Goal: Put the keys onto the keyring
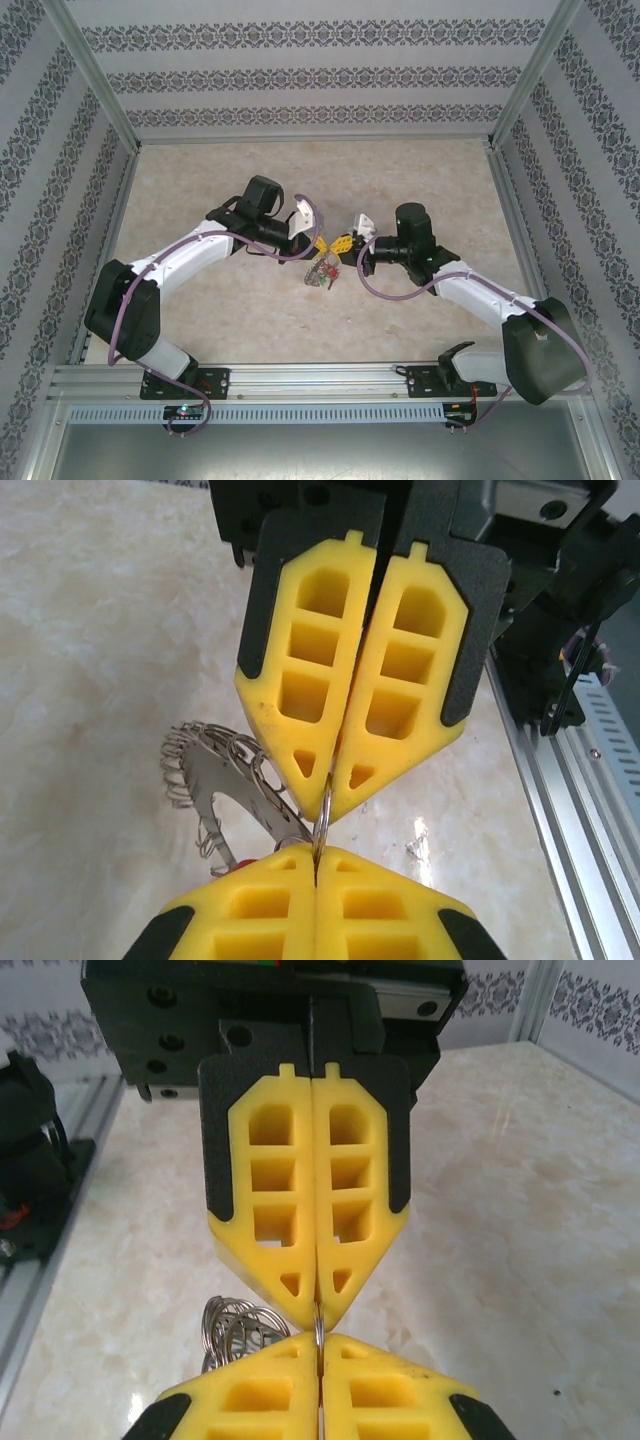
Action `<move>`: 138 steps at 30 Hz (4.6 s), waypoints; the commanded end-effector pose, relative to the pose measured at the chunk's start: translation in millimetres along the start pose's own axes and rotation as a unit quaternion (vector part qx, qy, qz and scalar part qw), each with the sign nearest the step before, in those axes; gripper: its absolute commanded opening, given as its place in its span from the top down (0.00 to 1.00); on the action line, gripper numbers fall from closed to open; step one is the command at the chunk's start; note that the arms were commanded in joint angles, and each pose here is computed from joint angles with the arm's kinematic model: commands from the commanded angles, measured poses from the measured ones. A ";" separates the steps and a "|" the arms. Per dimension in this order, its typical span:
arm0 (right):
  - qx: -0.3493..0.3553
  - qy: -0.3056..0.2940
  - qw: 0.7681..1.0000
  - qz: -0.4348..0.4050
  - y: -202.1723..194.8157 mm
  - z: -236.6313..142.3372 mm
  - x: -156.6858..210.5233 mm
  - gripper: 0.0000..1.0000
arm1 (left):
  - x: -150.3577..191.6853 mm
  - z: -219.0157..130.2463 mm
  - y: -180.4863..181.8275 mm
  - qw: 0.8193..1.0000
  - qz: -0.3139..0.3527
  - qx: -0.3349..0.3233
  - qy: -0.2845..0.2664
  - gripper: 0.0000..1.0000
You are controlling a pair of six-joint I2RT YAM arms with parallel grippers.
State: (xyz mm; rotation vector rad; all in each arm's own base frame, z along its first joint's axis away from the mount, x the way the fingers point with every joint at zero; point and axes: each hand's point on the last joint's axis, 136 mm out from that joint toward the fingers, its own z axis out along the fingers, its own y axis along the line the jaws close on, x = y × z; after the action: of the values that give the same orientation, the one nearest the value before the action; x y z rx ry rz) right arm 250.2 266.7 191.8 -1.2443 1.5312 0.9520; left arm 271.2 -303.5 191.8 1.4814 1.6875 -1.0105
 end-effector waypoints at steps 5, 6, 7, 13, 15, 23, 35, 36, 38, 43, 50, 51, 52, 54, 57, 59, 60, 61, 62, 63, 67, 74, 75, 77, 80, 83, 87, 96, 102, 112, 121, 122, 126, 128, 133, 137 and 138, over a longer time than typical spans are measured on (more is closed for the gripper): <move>-0.011 0.087 0.995 -0.048 10.3 2.2 13.8 0.91 | -14.7 -0.9 -11.5 0.999 0.048 0.000 0.015 1.00; -0.011 0.094 0.994 -0.050 10.3 2.5 15.7 0.91 | -14.7 -0.4 -11.9 0.999 0.048 0.001 0.016 1.00; -0.011 0.097 0.994 -0.053 11.1 3.0 16.8 0.91 | -15.7 -0.2 -12.6 0.999 0.050 0.002 0.016 1.00; -0.016 0.116 0.991 -0.061 14.3 4.9 21.1 0.92 | -16.8 3.0 -14.4 0.999 0.050 0.007 0.017 1.00; -0.018 0.120 0.991 -0.062 15.3 5.6 21.9 0.93 | -17.0 4.1 -15.5 0.998 0.051 0.009 0.017 1.00; -0.019 0.139 0.988 -0.063 16.2 6.2 28.7 0.93 | -17.4 6.7 -16.9 0.998 0.052 0.012 0.022 1.00; -0.025 0.118 0.992 -0.048 16.8 8.9 28.2 1.00 | -21.5 3.3 -17.1 0.998 0.056 0.004 0.024 0.99; -0.026 0.094 0.994 -0.044 16.1 8.1 23.1 1.00 | -20.5 3.6 -16.3 0.998 0.054 0.001 0.024 0.93; -0.013 0.051 0.998 -0.030 10.0 6.7 12.3 1.00 | -17.7 4.1 -17.5 0.999 0.049 0.001 0.023 0.82; -0.013 -0.012 0.999 -0.031 11.1 1.2 -8.8 1.00 | -9.1 3.3 -19.2 1.000 0.023 0.008 0.005 0.78; -0.010 -0.037 0.999 -0.029 13.3 -2.5 -12.6 1.00 | -12.9 -6.3 -15.5 0.999 0.006 0.008 -0.031 0.72; -0.007 -0.037 0.999 -0.028 12.6 -2.7 -11.7 1.00 | -15.1 -8.1 -14.6 0.999 0.005 0.008 -0.038 0.72; -0.006 -0.038 0.999 -0.029 12.4 -2.7 -11.2 1.00 | -17.1 -9.7 -14.1 0.999 0.002 0.009 -0.044 0.72; -0.001 -0.042 0.999 -0.026 10.4 -2.3 -10.3 1.00 | -21.3 -13.2 -13.6 0.998 0.001 0.012 -0.054 0.72; -0.003 -0.047 0.999 -0.022 9.2 -1.1 -10.4 1.00 | -24.5 -17.3 -13.5 0.998 0.000 0.013 -0.065 0.72; -0.002 -0.051 0.998 -0.024 8.3 -1.2 -11.2 1.00 | -23.5 -18.2 -13.6 0.998 0.000 0.011 -0.064 0.71; -0.002 -0.052 0.998 -0.023 8.0 -1.0 -11.1 1.00 | -22.2 -18.3 -13.3 0.998 0.000 0.010 -0.062 0.71; -0.003 -0.053 0.998 -0.022 7.0 -1.5 -11.6 1.00 | -21.1 -18.2 -13.8 0.998 -0.001 0.011 -0.060 0.71; -0.005 -0.055 0.998 -0.022 6.9 -2.0 -12.3 1.00 | -20.9 -18.7 -14.2 0.998 0.001 0.011 -0.058 0.71; -0.006 -0.056 0.998 -0.021 6.7 -2.3 -12.8 1.00 | -20.5 -18.9 -14.7 0.998 0.004 0.012 -0.055 0.71; -0.010 -0.058 0.998 -0.020 7.2 -3.9 -14.1 1.00 | -17.2 -19.0 -16.3 0.999 0.006 0.016 -0.044 0.71; -0.015 -0.061 0.998 -0.022 7.7 -4.3 -17.2 1.00 | -18.5 -13.8 -16.6 0.999 0.012 0.026 -0.038 0.71; -0.014 -0.061 0.998 -0.021 7.1 -4.1 -17.2 1.00 | -19.6 -13.3 -16.7 0.999 0.015 0.029 -0.039 0.71; -0.015 -0.061 0.998 -0.022 7.2 -4.0 -17.7 1.00 | -21.1 -11.0 -17.1 0.999 0.018 0.035 -0.038 0.71; -0.016 -0.063 0.998 -0.023 7.8 -4.4 -18.7 1.00 | -19.9 -7.5 -14.5 0.999 0.018 0.034 -0.032 0.71; -0.016 -0.063 0.998 -0.023 7.9 -4.7 -19.1 1.00 | -19.5 -5.3 -13.8 0.999 0.019 0.037 -0.029 0.69; -0.015 -0.062 0.998 -0.020 7.5 -4.7 -18.5 1.00 | -16.7 -3.1 -16.8 0.999 0.020 0.045 -0.020 0.69; -0.020 -0.065 0.997 -0.021 9.1 -4.4 -21.7 1.00 | -6.2 0.1 -18.9 0.999 0.015 0.045 -0.002 0.71; -0.028 -0.064 0.997 -0.018 11.3 -1.8 -22.0 1.00 | -10.4 6.4 -20.7 0.998 0.020 0.051 -0.002 0.81; -0.016 -0.003 0.999 -0.028 13.3 2.7 -7.3 0.97 | -4.2 0.2 -17.4 0.999 0.035 0.014 0.027 1.00; -0.004 0.122 0.989 -0.080 20.3 3.5 10.4 0.95 | -8.7 -4.6 -24.0 0.997 0.059 0.004 0.053 1.00; -0.005 0.125 0.989 -0.084 20.7 3.9 9.9 0.94 | -8.8 -3.4 -25.0 0.997 0.060 0.006 0.055 1.00; -0.006 0.131 0.987 -0.094 21.4 5.4 6.3 0.92 | -12.2 -1.0 -28.3 0.996 0.065 0.008 0.060 1.00; -0.009 0.135 0.986 -0.097 22.4 5.5 6.3 0.92 | -14.8 -1.1 -29.4 0.996 0.068 0.008 0.060 1.00; -0.014 0.141 0.985 -0.099 25.1 6.5 6.1 0.91 | -20.7 -3.0 -30.5 0.996 0.072 0.008 0.059 1.00; -0.024 0.137 0.986 -0.091 28.1 7.1 5.6 1.00 | -23.0 -3.2 -28.9 0.996 0.070 0.004 0.057 1.00; -0.021 0.131 0.987 -0.088 26.6 7.0 3.8 1.00 | -23.4 -3.2 -27.7 0.996 0.068 0.000 0.052 1.00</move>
State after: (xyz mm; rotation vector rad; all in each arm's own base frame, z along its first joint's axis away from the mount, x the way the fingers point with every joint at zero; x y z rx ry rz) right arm 231.8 274.6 192.0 -1.5209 1.5627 0.7291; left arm 252.3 -300.4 190.2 1.6523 1.7236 -0.8732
